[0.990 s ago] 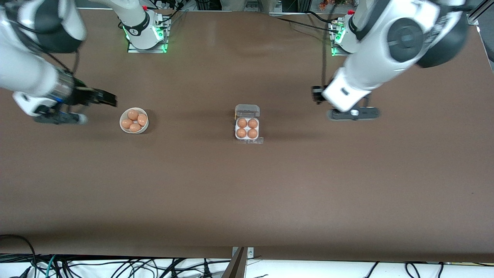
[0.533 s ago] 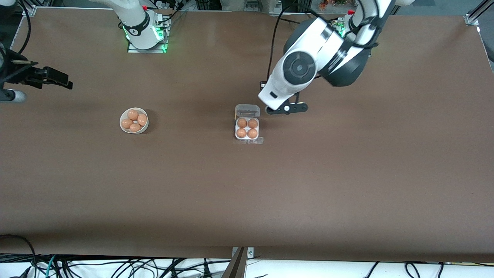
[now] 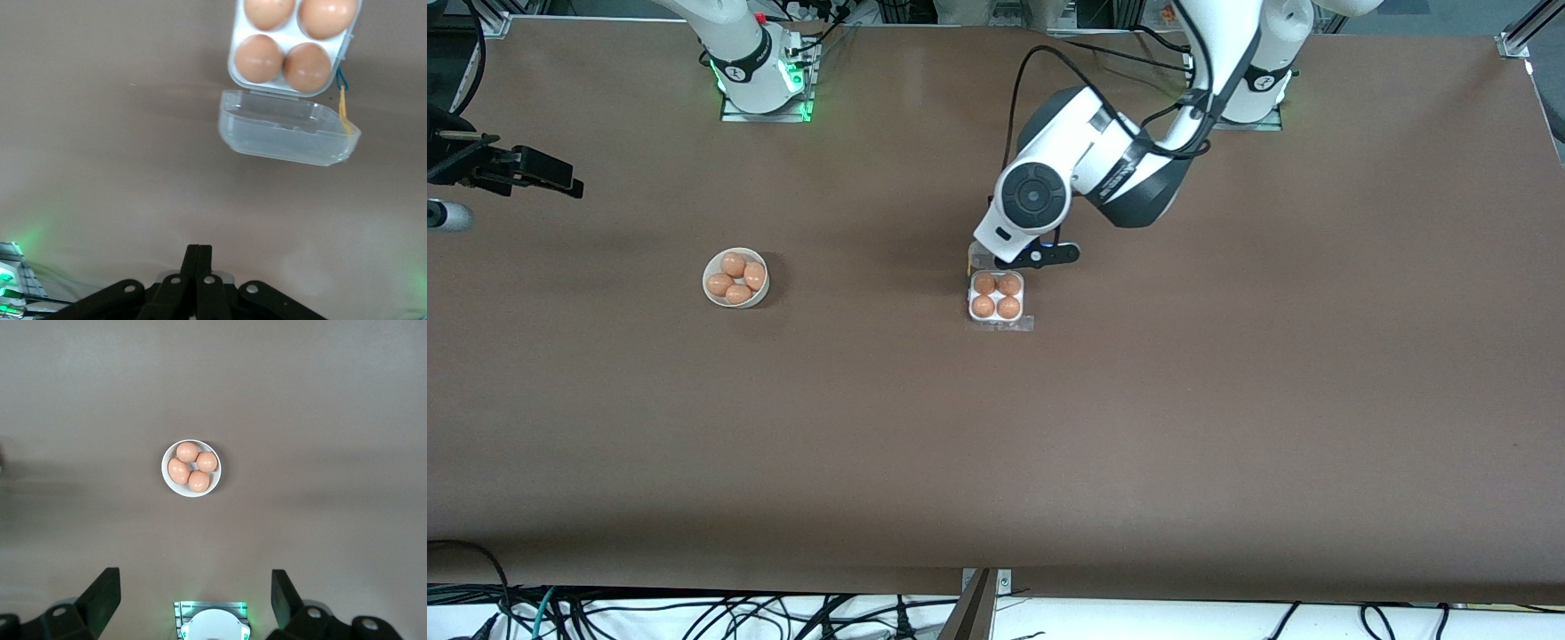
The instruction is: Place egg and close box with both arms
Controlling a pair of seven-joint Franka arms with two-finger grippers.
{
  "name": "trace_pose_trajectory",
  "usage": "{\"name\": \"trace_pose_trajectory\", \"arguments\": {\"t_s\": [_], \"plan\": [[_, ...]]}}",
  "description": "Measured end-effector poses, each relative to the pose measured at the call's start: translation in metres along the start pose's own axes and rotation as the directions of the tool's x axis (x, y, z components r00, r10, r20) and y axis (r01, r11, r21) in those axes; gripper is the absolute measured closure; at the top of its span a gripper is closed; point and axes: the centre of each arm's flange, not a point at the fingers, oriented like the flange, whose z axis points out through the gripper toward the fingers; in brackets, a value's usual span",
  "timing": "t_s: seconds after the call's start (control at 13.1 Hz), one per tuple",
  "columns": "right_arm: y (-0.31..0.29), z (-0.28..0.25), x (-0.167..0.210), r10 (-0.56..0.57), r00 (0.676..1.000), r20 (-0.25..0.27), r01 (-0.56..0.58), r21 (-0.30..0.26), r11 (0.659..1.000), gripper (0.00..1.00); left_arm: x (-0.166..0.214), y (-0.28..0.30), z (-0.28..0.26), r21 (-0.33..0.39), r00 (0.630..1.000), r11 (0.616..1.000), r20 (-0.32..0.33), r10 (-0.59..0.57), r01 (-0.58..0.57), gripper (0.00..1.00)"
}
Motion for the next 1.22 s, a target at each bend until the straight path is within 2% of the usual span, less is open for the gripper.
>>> {"name": "trace_pose_trajectory", "arguments": {"t_s": [0.15, 0.38, 0.61, 1.22], "plan": [[-0.001, 0.002, 0.002, -0.004, 1.0, 0.002, 0.004, 0.002, 1.0, 0.0, 0.007, 0.009, 0.018, 0.001, 1.0, 1.0, 0.027, -0.006, 0.006, 0.97], [-0.011, 0.003, 0.005, -0.024, 1.0, 0.0, 0.024, 0.002, 1.0, 0.0, 0.018, 0.022, 0.042, -0.02, 1.0, 1.0, 0.023, -0.011, 0.011, 0.99], [-0.017, -0.007, 0.013, -0.034, 0.998, -0.044, 0.034, -0.001, 0.999, 0.0, 0.026, 0.032, 0.06, -0.03, 1.0, 0.999, 0.006, -0.013, 0.013, 0.99], [-0.008, -0.012, 0.017, -0.018, 0.998, -0.055, 0.018, -0.001, 1.0, 0.0, 0.077, 0.014, 0.043, -0.126, 0.989, 0.989, -0.113, -0.093, 0.078, 0.99]]}}
